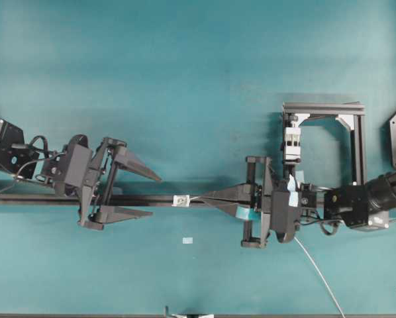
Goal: Insert the wire through the hole in the metal fitting marked with a red label. (retake)
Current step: 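Push the wire tip leftward through the bracket hole with the right gripper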
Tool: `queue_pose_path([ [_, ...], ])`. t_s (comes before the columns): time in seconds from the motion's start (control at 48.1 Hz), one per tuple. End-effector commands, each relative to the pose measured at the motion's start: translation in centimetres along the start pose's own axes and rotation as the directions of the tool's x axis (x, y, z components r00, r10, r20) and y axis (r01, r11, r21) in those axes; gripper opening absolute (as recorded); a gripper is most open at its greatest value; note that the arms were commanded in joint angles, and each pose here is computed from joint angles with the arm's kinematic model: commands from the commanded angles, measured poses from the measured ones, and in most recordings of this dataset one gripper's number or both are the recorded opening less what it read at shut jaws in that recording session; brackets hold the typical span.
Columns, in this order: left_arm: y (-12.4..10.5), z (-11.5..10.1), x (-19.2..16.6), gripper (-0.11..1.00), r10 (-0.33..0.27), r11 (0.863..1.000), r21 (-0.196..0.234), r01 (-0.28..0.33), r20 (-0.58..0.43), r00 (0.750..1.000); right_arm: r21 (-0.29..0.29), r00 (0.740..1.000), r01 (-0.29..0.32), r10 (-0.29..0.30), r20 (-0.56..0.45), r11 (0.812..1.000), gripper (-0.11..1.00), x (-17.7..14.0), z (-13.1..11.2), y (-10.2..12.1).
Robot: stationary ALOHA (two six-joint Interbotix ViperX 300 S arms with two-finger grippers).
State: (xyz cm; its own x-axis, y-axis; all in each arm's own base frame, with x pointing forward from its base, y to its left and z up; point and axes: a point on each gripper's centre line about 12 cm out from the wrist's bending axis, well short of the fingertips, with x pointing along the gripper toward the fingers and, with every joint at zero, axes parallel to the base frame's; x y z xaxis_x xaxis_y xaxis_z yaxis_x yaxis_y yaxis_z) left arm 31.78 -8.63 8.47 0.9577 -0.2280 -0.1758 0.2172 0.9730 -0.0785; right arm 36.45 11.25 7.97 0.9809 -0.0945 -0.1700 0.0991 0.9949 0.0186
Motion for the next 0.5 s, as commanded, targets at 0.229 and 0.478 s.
queue_pose_path([
  [0.229, 0.36, 0.6, 0.37, 0.57, 0.012, 1.0, -0.002, -0.012, 0.015, 1.0, 0.013, 0.999, 0.007, -0.007, 0.034, 1.0, 0.02, 0.99, 0.9, 0.12],
  [0.478, 0.55, 0.56, 0.58, 0.57, 0.019, 1.0, -0.004, -0.019, 0.003, 1.0, 0.011, 0.999, -0.001, 0.001, 0.044, 1.0, 0.02, 1.24, 1.15, 0.18],
])
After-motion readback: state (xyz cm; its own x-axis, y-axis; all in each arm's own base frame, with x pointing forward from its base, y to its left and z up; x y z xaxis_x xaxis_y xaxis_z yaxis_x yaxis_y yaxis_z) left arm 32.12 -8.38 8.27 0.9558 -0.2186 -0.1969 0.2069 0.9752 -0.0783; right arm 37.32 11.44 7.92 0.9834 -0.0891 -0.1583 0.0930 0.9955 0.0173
